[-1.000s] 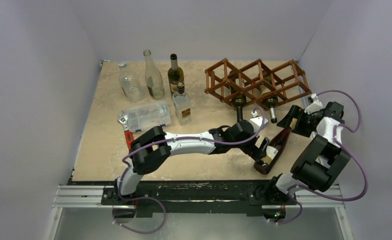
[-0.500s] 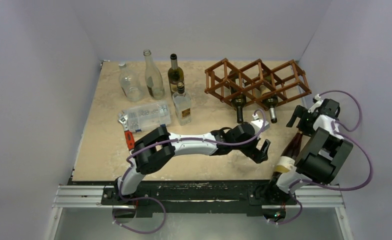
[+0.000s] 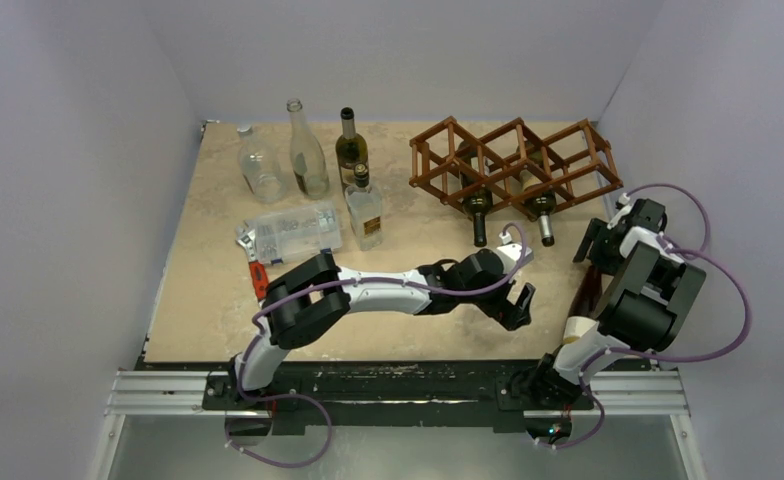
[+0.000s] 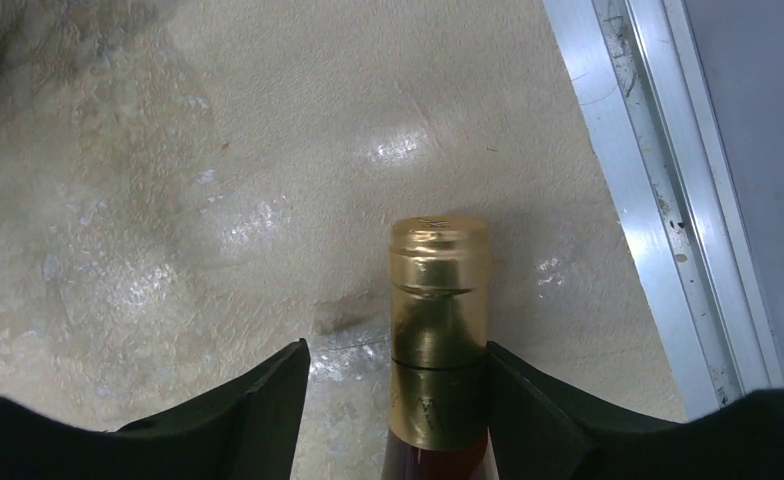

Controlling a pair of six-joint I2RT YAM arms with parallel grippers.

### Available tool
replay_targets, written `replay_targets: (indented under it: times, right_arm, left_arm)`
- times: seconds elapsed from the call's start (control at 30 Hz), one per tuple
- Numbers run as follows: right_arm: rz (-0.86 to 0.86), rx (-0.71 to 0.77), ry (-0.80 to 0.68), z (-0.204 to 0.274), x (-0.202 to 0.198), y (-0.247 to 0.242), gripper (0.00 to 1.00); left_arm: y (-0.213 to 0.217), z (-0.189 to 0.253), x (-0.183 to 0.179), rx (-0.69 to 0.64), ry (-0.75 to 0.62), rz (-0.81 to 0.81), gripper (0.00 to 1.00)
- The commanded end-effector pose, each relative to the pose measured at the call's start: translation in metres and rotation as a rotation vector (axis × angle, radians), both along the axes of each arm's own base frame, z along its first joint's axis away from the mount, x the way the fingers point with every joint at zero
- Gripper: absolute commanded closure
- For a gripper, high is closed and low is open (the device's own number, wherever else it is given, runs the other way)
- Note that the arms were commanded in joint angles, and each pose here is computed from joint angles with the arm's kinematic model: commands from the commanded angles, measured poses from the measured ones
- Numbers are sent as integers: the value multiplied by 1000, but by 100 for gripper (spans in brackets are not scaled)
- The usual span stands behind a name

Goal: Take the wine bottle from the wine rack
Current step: Pick up the wine bottle from the center of the board.

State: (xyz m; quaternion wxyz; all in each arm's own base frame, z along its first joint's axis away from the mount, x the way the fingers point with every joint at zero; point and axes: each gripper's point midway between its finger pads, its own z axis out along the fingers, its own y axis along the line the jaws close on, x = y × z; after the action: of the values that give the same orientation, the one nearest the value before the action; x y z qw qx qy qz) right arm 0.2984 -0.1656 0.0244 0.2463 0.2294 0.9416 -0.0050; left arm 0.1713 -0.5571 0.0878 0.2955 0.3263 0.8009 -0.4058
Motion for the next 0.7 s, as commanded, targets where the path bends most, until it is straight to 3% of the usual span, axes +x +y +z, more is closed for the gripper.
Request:
replay_targets:
  times: [0.0, 0.07, 0.2, 0.3, 0.37, 0.67]
  right_arm:
    - [9, -26, -8, -1, 6, -2, 38]
    - [20, -33, -4, -2, 7, -1, 49]
    - [35, -39, 4, -4, 9, 4, 60]
    - [60, -15, -1, -4, 11, 8, 87]
    - [88, 16, -31, 2, 16, 15, 97]
    - [123, -22, -233, 73, 25, 28, 100]
  left_arm:
    - [-3, 56, -1, -134, -46, -6, 5]
    - [1, 57, -1, -137, -50, -3, 5]
    - [9, 61, -4, -146, -56, 1, 5]
    - [16, 65, -5, -158, -63, 9, 5]
    - [22, 67, -6, -166, -69, 15, 4]
    - [39, 78, -8, -192, -98, 31, 4]
